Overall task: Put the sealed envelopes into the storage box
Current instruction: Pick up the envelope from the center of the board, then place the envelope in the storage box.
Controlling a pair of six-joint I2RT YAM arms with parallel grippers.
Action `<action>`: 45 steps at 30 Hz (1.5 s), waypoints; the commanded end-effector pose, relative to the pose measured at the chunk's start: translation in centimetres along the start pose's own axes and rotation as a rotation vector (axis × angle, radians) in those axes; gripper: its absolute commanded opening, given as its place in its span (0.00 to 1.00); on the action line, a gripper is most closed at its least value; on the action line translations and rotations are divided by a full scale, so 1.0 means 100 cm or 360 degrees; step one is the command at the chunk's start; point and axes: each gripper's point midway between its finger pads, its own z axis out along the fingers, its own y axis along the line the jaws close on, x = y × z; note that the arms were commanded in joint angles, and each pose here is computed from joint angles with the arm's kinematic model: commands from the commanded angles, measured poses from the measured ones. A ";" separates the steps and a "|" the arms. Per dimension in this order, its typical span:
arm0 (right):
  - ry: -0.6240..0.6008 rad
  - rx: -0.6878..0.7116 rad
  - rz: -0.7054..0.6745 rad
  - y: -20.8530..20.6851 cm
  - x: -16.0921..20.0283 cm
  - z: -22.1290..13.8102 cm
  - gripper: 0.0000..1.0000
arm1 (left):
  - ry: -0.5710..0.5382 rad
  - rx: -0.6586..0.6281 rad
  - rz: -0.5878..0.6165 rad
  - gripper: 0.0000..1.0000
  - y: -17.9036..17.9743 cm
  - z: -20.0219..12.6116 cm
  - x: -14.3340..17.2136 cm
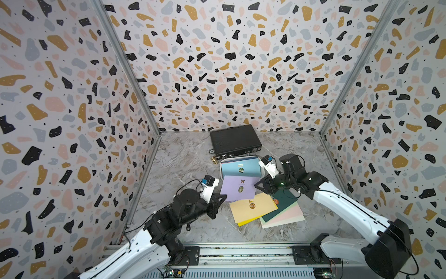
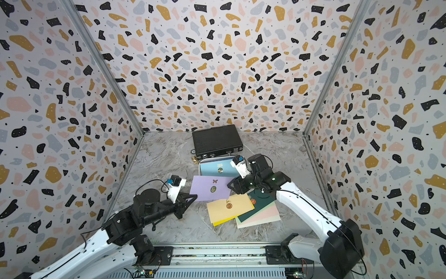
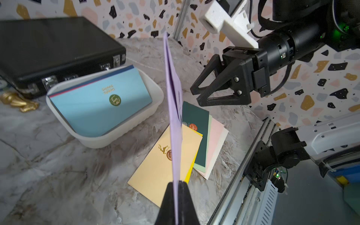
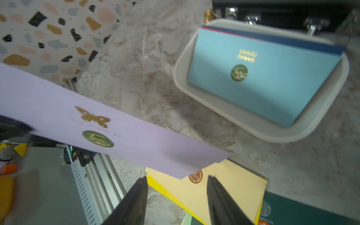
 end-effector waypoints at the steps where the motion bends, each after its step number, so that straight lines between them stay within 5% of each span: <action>1: -0.0116 -0.0144 -0.0441 0.034 -0.024 -0.020 0.58 | 0.0076 0.0088 0.0320 0.00 -0.012 -0.011 0.001; 8: -0.0021 -0.0353 -0.0852 0.073 -0.024 -0.032 0.71 | 0.0165 0.0280 0.0549 0.00 -0.032 -0.021 0.011; 14: 0.0143 -0.0581 -0.0876 0.095 -0.003 -0.019 0.57 | 0.0139 0.0339 0.0578 0.00 -0.037 -0.021 0.013; 20: 0.0235 -0.0650 -0.0928 0.103 0.017 -0.011 0.55 | 0.0127 0.0347 0.0583 0.00 -0.038 -0.024 0.016; 24: 0.0271 -0.0632 -0.0921 0.098 0.020 -0.004 0.32 | 0.0110 0.0322 0.0578 0.00 -0.035 -0.024 0.015; 26: 0.0274 -0.0614 -0.0943 0.096 0.017 -0.002 0.05 | 0.0108 0.0294 0.0564 0.00 -0.032 -0.023 0.014; 27: 0.0273 -0.0598 -0.0963 0.095 0.015 -0.002 0.00 | 0.0111 0.0260 0.0546 0.03 -0.029 -0.023 0.014; 32: 0.0364 -0.0403 -0.1128 0.077 -0.001 -0.005 0.00 | 0.0125 -0.0236 0.0399 0.74 0.023 -0.030 0.010; 37: 0.0588 -0.0014 -0.1411 0.030 -0.023 -0.003 0.00 | 0.0139 -0.0719 0.0265 0.85 0.072 -0.055 0.013; 45: 0.0901 0.0248 -0.1700 -0.028 -0.063 0.028 0.00 | 0.0053 -0.0670 0.0307 0.89 0.068 -0.061 0.014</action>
